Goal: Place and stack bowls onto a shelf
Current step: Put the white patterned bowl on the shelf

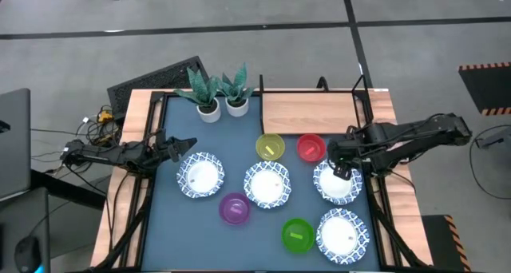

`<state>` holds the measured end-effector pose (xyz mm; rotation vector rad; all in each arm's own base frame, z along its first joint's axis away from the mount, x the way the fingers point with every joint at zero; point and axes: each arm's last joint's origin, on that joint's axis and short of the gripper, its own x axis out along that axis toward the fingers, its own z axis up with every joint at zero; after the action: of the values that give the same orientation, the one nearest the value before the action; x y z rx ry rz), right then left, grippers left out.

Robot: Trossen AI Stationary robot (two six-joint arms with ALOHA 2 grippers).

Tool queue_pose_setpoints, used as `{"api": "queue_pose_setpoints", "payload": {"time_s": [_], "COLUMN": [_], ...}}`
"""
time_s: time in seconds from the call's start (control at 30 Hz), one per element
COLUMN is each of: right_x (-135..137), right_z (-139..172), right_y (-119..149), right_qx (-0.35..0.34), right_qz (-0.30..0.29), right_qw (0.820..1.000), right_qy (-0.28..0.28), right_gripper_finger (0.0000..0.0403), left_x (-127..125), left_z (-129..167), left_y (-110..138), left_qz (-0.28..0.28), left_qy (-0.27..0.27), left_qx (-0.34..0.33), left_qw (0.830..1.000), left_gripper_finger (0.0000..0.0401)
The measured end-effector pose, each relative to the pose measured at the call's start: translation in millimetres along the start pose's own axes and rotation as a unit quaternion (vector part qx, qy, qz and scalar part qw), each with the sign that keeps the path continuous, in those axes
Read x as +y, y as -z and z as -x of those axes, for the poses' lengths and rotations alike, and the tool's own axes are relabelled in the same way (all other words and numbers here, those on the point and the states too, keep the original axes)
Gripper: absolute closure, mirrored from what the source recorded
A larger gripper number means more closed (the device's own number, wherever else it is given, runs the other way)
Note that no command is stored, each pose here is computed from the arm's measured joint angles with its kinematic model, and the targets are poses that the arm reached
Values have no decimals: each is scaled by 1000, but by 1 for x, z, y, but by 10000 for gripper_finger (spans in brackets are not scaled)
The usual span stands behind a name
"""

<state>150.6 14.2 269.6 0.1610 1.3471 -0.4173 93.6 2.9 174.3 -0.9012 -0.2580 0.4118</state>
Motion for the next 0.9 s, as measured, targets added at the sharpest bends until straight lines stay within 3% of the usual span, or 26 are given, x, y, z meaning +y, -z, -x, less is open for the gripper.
{"api": "queue_pose_setpoints", "payload": {"time_s": [0.37, 0.63, 0.9], "right_x": [-16, -23, -23], "right_z": [-49, -54, -78], "right_y": [23, 10, 6], "right_qx": [11, 7, 75], "right_qz": [-7, -71, -157], "right_qw": [999, 996, 985], "right_qy": [-51, -46, -11], "right_gripper_finger": [172, 172, 172], "left_x": [0, 0, 0], "left_z": [0, 0, 0], "left_y": [0, 0, 0], "left_qz": [-7, -25, -25], "left_qy": [-1, -2, -2], "left_qx": [1, 1, 1], "left_qw": [1000, 1000, 1000], "left_gripper_finger": [302, 303, 303]}}
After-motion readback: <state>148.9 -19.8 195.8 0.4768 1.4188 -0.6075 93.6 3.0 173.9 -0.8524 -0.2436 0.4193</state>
